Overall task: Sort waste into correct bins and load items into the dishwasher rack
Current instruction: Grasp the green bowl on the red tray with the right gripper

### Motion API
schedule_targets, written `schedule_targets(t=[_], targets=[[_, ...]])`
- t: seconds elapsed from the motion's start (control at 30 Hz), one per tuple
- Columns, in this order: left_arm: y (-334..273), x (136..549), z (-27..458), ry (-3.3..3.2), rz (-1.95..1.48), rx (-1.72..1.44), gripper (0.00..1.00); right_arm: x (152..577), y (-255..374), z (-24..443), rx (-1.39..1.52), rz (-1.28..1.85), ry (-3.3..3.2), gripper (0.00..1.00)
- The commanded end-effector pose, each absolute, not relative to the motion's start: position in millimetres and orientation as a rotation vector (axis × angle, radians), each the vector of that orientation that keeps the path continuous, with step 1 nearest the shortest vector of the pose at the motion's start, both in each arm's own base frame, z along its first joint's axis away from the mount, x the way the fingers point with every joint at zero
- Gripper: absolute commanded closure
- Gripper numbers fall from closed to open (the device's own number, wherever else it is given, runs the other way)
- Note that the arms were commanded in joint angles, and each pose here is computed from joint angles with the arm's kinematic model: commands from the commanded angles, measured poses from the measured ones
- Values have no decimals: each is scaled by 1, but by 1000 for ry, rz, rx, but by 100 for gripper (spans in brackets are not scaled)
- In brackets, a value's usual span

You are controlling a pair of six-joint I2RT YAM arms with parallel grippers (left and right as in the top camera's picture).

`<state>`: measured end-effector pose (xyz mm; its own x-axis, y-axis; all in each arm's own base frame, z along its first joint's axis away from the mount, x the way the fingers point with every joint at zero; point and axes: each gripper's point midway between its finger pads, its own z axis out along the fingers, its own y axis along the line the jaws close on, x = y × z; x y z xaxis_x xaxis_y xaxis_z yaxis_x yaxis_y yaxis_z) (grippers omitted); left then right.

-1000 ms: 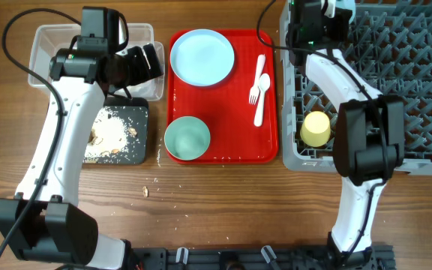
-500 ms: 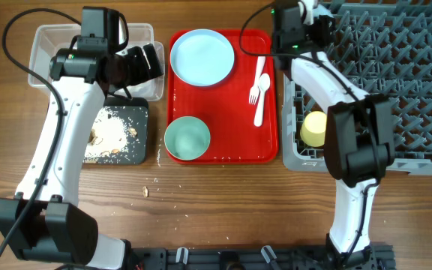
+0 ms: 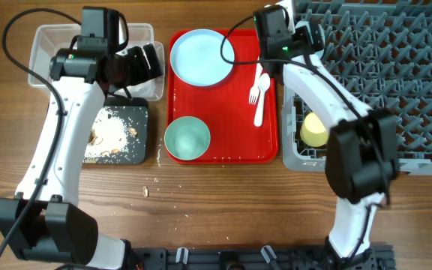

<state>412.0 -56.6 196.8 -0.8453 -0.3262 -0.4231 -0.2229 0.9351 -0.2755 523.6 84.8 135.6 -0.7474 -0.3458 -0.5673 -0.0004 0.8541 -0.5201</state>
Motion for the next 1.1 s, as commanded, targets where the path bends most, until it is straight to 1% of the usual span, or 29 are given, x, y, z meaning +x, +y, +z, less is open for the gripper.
schedule_targets(t=[0.0, 0.03, 0.07, 0.1, 0.13, 0.17, 0.37, 0.47, 0.53, 0.6, 0.67, 0.8, 0.9, 0.97, 1.07], targets=[[-52, 416, 197, 2609, -278, -402, 0, 481, 189, 138, -366, 214, 2506, 4], [-52, 416, 197, 2609, -278, -402, 0, 459, 212, 133, -374, 439, 2577, 11], [-52, 416, 197, 2609, -278, -402, 0, 439, 228, 128, -350, 613, 2647, 12], [-52, 416, 197, 2609, -278, -402, 0, 424, 236, 125, -329, 721, 2698, 12], [-52, 416, 197, 2609, -278, -402, 0, 407, 245, 116, -290, 827, 2765, 16], [-52, 416, 197, 2609, -278, -402, 0, 396, 249, 110, -272, 864, 2801, 16], [-52, 416, 197, 2609, -278, -402, 0, 343, 271, 66, -269, 885, 2966, 20], [-52, 416, 197, 2609, -278, -402, 0, 328, 282, 48, -210, 809, 3032, 21], [-52, 416, 197, 2609, -278, -402, 0, 320, 286, 37, -196, 719, 3061, 25], [-52, 416, 197, 2609, -278, -402, 0, 318, 285, 32, -171, 664, 3077, 32], [-52, 416, 197, 2609, -278, -402, 0, 319, 284, 31, -139, 655, 3081, 42], [-52, 416, 197, 2609, -278, -402, 0, 321, 280, 27, -93, 640, 3093, 55], [-52, 416, 197, 2609, -278, -402, 0, 319, 280, 20, -79, 624, 3112, 71], [-52, 416, 197, 2609, -278, -402, 0, 317, 279, 15, -58, 622, 3132, 78], [-52, 416, 197, 2609, -278, -402, 0, 316, 280, 13, -57, 627, 3138, 84]])
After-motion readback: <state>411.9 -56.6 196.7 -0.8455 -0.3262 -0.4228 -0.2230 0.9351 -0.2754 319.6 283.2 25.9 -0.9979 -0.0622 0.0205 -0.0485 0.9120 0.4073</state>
